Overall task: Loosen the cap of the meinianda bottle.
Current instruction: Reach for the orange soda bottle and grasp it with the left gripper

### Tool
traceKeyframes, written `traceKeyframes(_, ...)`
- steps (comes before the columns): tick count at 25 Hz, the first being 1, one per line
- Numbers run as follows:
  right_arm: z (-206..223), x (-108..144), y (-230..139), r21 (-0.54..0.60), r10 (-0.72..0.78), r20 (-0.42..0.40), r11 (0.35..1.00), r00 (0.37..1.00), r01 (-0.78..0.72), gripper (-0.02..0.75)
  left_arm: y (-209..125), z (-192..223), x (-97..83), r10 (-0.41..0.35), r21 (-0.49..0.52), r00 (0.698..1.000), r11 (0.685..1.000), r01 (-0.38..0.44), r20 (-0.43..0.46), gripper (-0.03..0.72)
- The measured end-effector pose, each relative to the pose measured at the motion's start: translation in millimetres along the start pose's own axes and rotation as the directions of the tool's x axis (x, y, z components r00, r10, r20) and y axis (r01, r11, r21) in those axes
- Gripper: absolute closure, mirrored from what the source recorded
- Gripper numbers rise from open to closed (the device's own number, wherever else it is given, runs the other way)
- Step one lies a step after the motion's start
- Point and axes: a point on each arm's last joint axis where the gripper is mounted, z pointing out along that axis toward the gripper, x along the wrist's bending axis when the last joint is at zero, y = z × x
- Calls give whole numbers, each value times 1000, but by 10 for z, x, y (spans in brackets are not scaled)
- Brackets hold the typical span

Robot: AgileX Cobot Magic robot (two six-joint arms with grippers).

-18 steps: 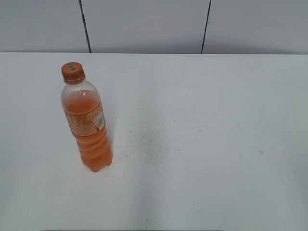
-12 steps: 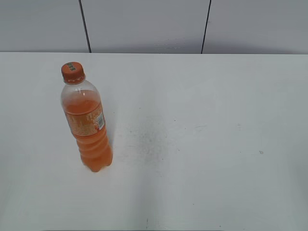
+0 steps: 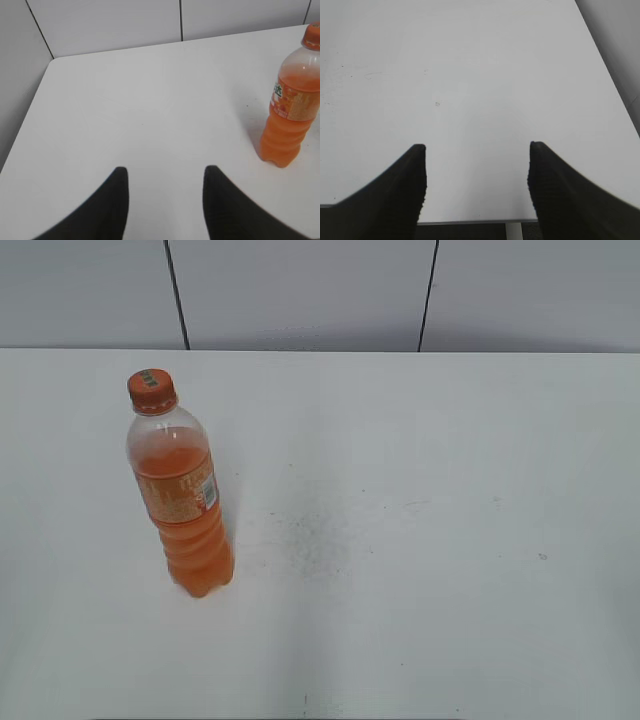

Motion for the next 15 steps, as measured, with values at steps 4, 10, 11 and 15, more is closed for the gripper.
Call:
traceKeyframes(4,0,0,0,0,0,0,1000,1000,0,258,0,0,0,0,0,1000,1000,0,0,396)
traceKeyframes(10,0,0,0,0,0,0,1000,1000,0,258,0,0,0,0,0,1000,1000,0,0,400)
traceKeyframes(11,0,0,0,0,0,0,1000,1000,0,258,0,0,0,0,0,1000,1000,0,0,400)
traceKeyframes(15,0,0,0,0,0,0,1000,1000,0,258,0,0,0,0,0,1000,1000,0,0,411)
